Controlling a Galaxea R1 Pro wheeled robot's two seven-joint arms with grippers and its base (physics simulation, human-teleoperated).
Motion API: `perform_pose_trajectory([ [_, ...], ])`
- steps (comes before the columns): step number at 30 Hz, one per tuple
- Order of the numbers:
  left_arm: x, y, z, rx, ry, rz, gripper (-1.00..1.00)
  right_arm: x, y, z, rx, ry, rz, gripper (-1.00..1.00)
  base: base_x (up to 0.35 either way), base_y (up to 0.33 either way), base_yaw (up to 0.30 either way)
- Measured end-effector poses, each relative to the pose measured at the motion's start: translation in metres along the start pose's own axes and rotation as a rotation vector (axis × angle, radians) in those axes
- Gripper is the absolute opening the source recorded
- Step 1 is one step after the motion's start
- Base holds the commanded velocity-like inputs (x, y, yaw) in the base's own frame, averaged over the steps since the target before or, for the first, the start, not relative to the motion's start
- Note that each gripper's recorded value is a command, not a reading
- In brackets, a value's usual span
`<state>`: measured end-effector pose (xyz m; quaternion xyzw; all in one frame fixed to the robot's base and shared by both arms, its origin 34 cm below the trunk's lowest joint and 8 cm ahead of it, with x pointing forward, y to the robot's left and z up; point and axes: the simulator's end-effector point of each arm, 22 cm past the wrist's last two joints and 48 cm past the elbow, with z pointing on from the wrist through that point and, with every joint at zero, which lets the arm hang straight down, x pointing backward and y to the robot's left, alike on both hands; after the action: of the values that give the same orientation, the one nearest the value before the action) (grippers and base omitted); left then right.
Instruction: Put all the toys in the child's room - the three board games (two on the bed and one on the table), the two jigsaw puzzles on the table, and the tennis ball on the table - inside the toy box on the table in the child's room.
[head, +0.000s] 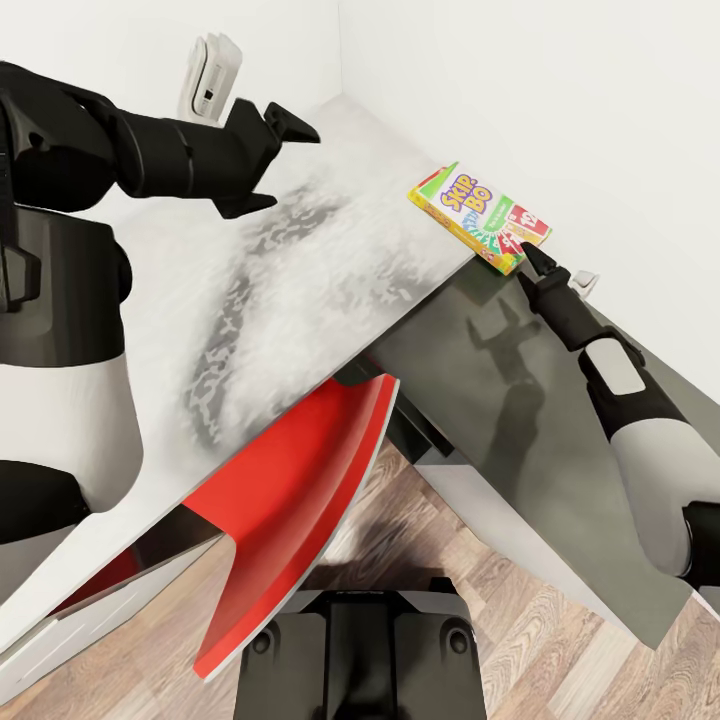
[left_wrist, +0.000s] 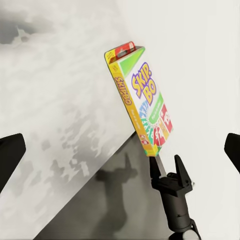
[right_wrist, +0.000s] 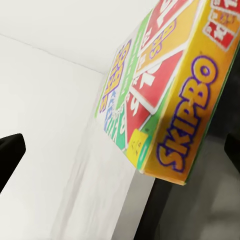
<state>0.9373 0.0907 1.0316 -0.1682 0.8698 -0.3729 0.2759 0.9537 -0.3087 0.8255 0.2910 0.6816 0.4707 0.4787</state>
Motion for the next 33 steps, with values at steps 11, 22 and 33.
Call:
perform_pose_trajectory([
  [11,0.011,-0.004,0.005,-0.008,0.021,0.034,1.00,-0.001,0.003,0.005,-0.006,-0.001,0.007,1.00,0.000,0.000,0.000],
  [22,0.012,-0.004,0.005,-0.009,0.024,0.040,1.00,-0.002,-0.001,0.010,0.009,-0.001,0.022,1.00,0.000,0.000,0.000],
  [33,0.012,-0.004,0.006,-0.010,0.025,0.041,1.00,-0.002,-0.004,0.014,0.019,0.000,0.034,1.00,0.000,0.000,0.000],
])
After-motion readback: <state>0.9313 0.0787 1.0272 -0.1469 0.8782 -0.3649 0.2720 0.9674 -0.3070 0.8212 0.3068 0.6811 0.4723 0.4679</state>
